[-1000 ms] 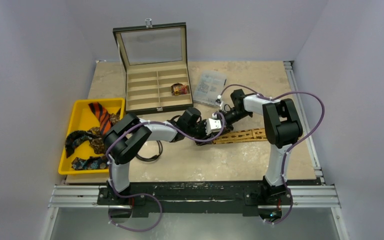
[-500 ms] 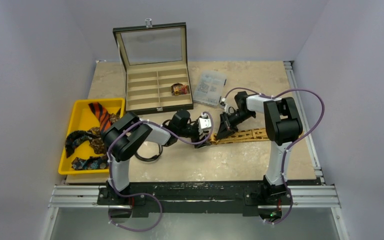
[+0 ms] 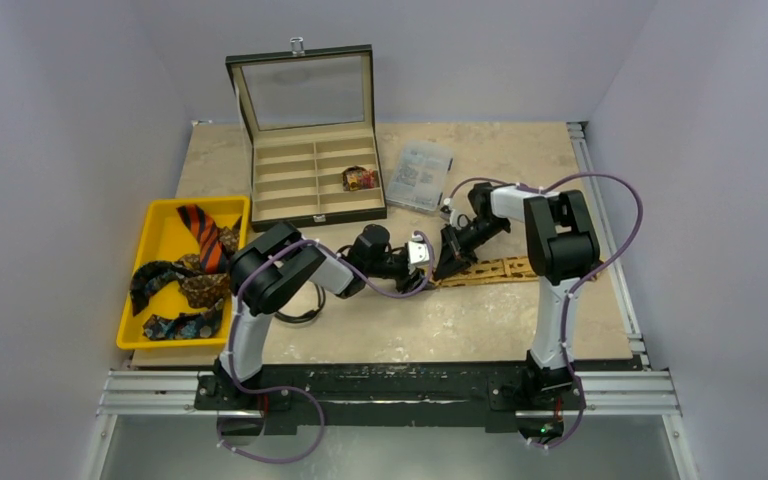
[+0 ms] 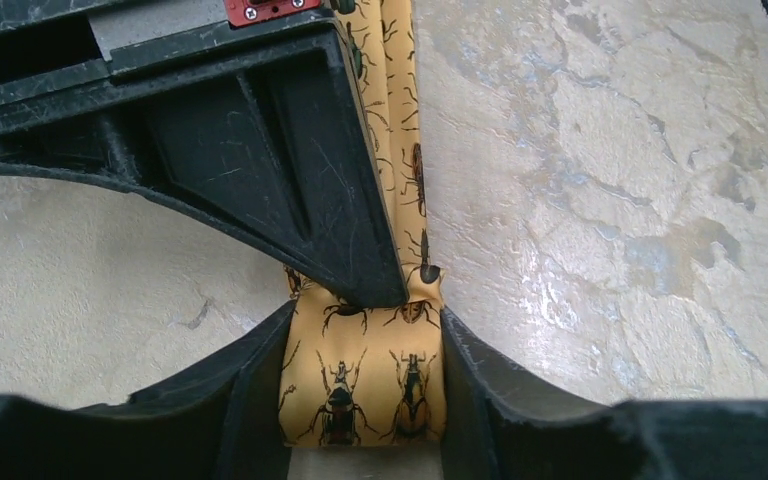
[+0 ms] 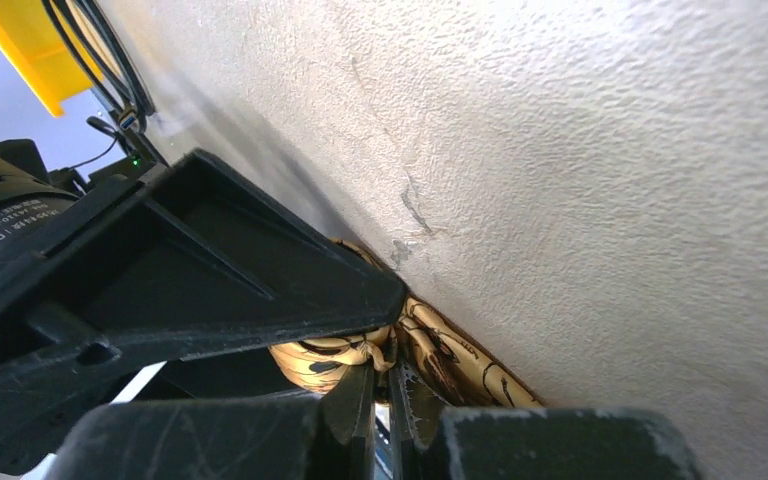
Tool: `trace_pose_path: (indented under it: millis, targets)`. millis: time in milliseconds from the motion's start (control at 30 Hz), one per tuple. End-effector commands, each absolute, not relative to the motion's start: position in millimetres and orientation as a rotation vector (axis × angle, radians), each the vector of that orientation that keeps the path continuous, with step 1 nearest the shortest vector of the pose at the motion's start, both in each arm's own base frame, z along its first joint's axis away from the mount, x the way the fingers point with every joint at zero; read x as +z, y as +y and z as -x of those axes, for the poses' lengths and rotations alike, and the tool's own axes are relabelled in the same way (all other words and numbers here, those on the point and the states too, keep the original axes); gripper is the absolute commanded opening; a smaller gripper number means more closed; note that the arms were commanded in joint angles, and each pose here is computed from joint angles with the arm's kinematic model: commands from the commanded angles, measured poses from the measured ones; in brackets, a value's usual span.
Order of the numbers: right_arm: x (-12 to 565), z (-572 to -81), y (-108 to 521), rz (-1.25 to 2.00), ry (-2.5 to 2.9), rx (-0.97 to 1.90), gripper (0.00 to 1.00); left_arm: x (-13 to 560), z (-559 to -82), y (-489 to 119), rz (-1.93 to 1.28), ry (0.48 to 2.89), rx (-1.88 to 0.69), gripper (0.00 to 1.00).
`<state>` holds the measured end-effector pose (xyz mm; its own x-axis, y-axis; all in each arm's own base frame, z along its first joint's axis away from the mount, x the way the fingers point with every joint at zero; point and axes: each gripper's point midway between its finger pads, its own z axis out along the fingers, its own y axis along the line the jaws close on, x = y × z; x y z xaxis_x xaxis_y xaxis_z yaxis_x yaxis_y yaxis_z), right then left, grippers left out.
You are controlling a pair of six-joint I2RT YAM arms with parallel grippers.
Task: Roll the ties
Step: Roll the tie at the center of the board.
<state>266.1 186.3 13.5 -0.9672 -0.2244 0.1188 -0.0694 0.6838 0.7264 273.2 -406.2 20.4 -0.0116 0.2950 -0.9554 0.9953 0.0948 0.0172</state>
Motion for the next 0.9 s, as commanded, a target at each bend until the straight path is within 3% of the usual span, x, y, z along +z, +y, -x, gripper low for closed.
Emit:
trace_pose_path:
  millis: [0, 67, 167, 300, 367, 500, 867]
  targets:
    - [-57, -294, 149, -0.440, -2.927, -0.739, 0.00, 20, -278, -415, -1.345, 1.446, -0.977, 0.36]
    - [-50, -295, 157, -0.462, -2.920, -0.806, 0.00, 15, -277, -410, -1.344, 1.491, -0.960, 0.26]
    - [-29, -295, 168, -0.497, -2.914, -0.936, 0.00, 10, -272, -395, -1.356, 1.550, -0.921, 0.21]
    - [11, -294, 174, -0.521, -2.900, -1.107, 0.22, 1, -261, -375, -1.396, 1.640, -0.895, 0.15]
    - [31, -298, 173, -0.528, -2.919, -1.182, 0.26, -3, -258, -368, -1.408, 1.685, -0.891, 0.12]
    - [41, -307, 167, -0.500, -2.972, -1.219, 0.27, -6, -254, -364, -1.422, 1.721, -0.911, 0.10]
    - [-32, -299, 138, -0.449, -2.969, -0.879, 0.18, 28, -276, -371, -1.330, 1.789, -0.851, 0.12]
